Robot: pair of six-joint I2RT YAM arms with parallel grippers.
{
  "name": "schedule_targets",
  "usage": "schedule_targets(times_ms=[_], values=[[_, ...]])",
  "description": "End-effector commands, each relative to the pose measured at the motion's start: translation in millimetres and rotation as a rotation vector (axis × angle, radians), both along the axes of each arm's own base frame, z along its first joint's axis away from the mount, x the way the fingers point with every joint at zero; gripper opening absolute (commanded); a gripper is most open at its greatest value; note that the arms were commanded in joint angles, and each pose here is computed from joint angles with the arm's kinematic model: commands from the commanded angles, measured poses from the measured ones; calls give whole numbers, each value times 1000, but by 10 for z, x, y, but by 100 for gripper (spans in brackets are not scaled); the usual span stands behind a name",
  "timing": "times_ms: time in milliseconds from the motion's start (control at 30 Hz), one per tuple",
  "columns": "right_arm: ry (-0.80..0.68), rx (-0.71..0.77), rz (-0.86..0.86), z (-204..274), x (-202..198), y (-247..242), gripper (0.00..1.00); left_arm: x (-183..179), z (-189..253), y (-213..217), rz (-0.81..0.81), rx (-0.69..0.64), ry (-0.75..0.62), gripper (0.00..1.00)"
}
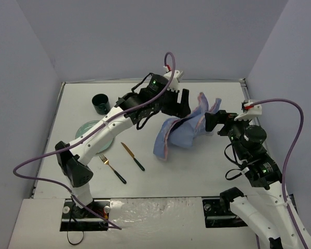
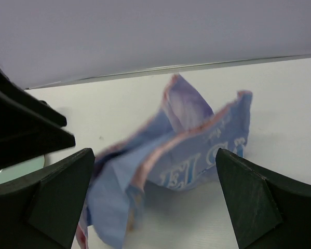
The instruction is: Set the dinner table for one person
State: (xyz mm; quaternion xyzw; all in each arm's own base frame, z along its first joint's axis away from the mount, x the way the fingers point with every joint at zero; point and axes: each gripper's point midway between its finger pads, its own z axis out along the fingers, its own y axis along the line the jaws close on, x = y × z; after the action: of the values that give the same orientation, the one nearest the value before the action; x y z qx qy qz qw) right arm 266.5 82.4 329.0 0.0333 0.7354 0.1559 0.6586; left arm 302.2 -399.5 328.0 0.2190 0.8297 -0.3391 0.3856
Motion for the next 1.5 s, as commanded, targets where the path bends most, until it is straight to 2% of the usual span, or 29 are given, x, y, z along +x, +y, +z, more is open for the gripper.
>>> schedule_targets(times_ms=[0,67,167,233,467,600,733,867,1133,1467], values=[[20,27,-45,-13,110,-16,100,-4,-160,249,69,37,-38,91],[81,41,-82,-182,181,-28,100,-26,-311,386,98,80,-34,97],[168,43,-132,-422,272,-48,100,-54,-401,556,132,119,-45,97],[284,24,-198,-746,360,-92,100,-119,-511,699,146,151,-43,97],[499,69,-357,-1405,472,-356,100,-276,-1031,753,90,203,2,97],[647,158,-416,-1831,406,-599,99,-304,-1280,739,64,237,28,97],[776,191,-452,-2257,257,-693,94,-277,-1312,644,35,232,27,97],[903,218,-482,-2655,45,-701,92,-209,-1233,625,34,243,0,97],[990,191,-572,-3100,-241,-806,88,-155,-1234,814,82,279,-14,97],[997,209,-519,-3258,-211,-715,62,-209,-1276,1020,116,287,9,97]])
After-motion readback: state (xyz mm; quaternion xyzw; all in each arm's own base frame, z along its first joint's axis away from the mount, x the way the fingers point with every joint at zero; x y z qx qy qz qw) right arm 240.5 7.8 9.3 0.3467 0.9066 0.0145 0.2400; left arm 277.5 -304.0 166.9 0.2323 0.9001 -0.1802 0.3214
